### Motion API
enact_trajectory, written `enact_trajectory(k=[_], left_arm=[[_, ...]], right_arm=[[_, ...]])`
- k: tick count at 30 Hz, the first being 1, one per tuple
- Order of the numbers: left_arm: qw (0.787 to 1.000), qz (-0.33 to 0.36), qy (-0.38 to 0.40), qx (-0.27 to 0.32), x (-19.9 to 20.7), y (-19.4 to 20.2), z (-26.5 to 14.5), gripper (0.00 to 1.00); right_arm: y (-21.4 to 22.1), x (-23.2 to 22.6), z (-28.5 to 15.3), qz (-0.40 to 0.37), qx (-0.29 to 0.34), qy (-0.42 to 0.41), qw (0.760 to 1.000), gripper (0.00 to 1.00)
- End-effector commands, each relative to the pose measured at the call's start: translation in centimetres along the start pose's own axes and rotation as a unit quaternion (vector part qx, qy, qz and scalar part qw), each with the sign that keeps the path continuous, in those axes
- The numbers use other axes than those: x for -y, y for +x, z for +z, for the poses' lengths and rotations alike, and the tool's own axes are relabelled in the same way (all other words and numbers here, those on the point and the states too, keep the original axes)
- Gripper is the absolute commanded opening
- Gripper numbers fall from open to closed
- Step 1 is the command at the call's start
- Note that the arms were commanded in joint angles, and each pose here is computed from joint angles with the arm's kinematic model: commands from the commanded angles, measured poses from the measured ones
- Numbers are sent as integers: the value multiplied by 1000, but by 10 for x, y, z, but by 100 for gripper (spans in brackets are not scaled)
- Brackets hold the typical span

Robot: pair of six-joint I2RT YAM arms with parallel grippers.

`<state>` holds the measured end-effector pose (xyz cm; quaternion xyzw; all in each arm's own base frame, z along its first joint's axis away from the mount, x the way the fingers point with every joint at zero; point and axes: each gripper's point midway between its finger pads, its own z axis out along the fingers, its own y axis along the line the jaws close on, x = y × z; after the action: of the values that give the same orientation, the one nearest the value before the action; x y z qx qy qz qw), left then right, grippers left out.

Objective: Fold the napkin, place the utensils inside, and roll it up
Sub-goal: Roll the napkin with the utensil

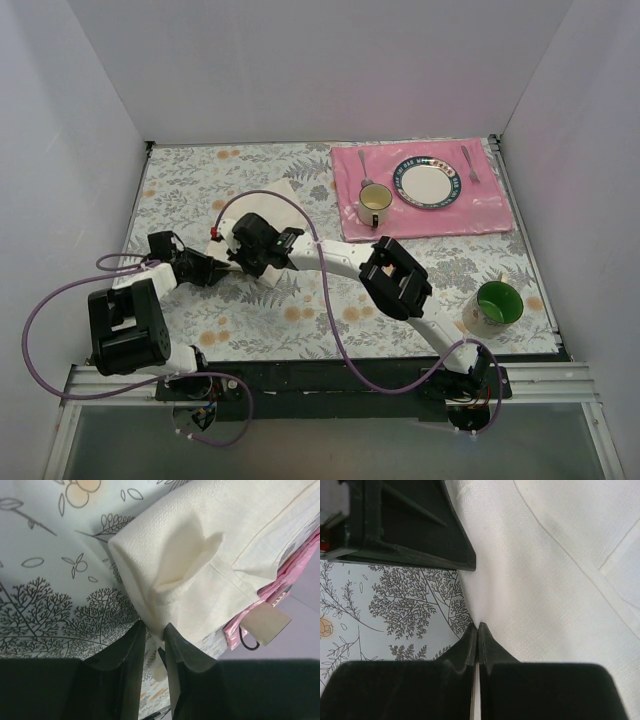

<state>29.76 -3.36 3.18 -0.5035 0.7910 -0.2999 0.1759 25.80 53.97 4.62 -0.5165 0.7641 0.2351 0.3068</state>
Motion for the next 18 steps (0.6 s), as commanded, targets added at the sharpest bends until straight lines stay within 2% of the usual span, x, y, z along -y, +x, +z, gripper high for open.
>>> enact_trajectory(k=[1,2,4,6,7,9,11,16,18], left_arm=[[1000,22,-12,8,4,-10,3,17],[1000,22,-12,8,4,-11,4,8],[1000,22,-14,5,7,-13,6,1],[1000,20,-16,-2,8,-12,6,0],[1000,19,-17,-7,9,-11,6,0],[1000,14,-15,-16,13,-10,5,0],[999,11,-13,-28,16,-7,4,0],[999,4,-9,-47,23,-2,0,0],[999,1,-4,-51,26,-1,-1,0]], right_arm=[[-41,-10,-33,-8,45,-18,999,1],[-39,-8,-33,-11,44,-15,999,1],[-37,-8,-34,-16,41,-13,999,3],[-35,-7,-34,-21,40,-5,999,7],[-33,-8,-34,-24,37,-3,999,15],[-32,-5,-34,-33,35,13,999,24],[-28,-2,-33,-44,30,34,998,37],[-27,-4,-27,-96,29,76,992,61],[-29,0,-25,-108,31,96,989,64]])
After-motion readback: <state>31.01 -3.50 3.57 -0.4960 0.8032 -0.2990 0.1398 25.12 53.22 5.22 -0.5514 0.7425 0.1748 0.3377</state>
